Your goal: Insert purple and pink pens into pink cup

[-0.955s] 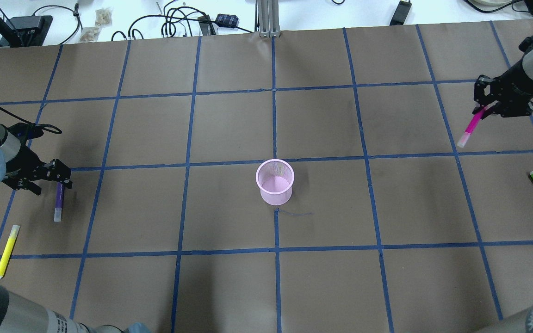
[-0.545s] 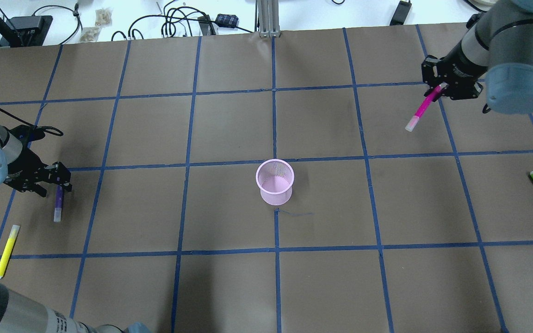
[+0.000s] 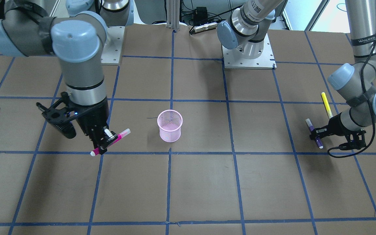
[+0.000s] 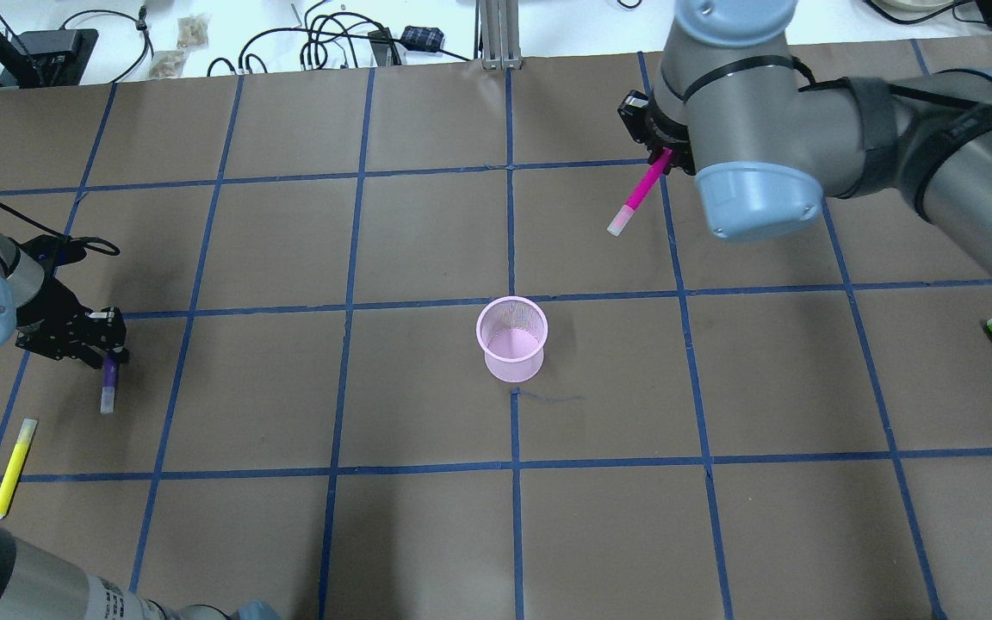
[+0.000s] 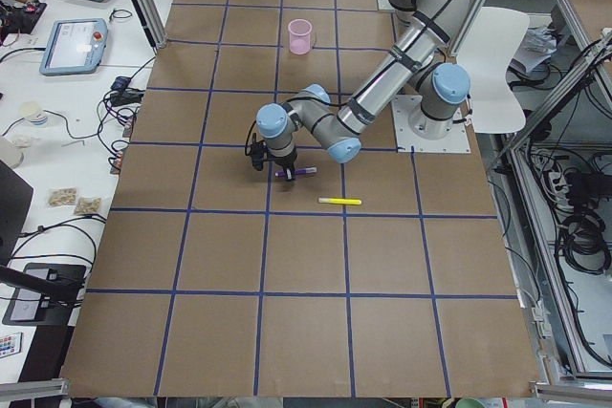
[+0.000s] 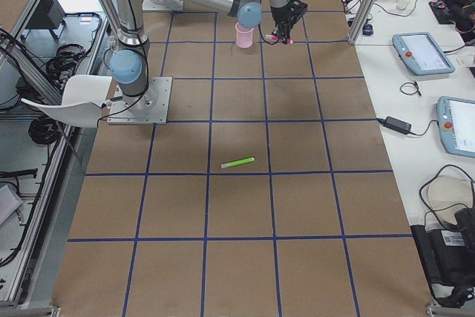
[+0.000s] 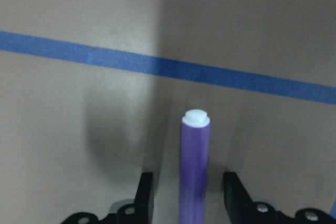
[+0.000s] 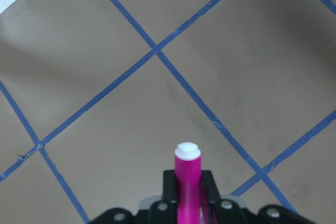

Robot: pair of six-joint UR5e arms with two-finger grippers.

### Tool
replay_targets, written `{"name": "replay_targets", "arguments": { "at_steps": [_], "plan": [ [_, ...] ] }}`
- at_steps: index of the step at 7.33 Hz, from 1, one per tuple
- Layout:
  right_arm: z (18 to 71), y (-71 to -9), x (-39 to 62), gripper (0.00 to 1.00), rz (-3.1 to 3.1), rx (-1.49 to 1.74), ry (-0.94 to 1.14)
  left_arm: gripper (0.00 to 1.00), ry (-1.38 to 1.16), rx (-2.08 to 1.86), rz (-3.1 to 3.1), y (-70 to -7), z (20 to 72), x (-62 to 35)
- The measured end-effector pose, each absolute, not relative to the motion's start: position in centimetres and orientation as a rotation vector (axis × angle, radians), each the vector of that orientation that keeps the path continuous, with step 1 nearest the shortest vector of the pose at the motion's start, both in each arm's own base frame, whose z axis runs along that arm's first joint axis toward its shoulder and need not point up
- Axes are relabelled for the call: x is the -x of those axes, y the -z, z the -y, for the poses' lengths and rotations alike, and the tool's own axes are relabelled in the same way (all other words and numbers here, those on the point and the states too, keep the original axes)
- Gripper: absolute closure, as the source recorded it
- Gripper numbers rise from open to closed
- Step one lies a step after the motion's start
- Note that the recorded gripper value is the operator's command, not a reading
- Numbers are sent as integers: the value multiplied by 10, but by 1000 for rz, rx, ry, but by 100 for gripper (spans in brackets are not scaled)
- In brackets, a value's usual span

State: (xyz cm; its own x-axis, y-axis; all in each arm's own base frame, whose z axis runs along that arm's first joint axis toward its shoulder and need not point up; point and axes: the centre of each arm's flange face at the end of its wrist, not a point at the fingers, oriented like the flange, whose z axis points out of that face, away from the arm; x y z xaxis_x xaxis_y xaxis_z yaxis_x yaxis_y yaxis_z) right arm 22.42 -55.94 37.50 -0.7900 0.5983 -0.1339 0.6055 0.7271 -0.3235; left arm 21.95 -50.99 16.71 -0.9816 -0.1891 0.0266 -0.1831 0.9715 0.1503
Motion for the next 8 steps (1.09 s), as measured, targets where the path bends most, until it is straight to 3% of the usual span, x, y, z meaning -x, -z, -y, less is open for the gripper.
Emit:
{"name": "replay_targets", "arguments": {
  "at_steps": [1,5,8],
  "plan": [
    [543,-373,-261,100,-2925,-1008,610,98,230,-301,3077,-167,510,-220],
    [484,-340,-366,100,-3120,-862,889,100,203,-333,3075,-172,514,-218],
    [476,-305,-391,100,-3166,-894,990,100,124,-359,3109,-206,524,-214]
  ]
}}
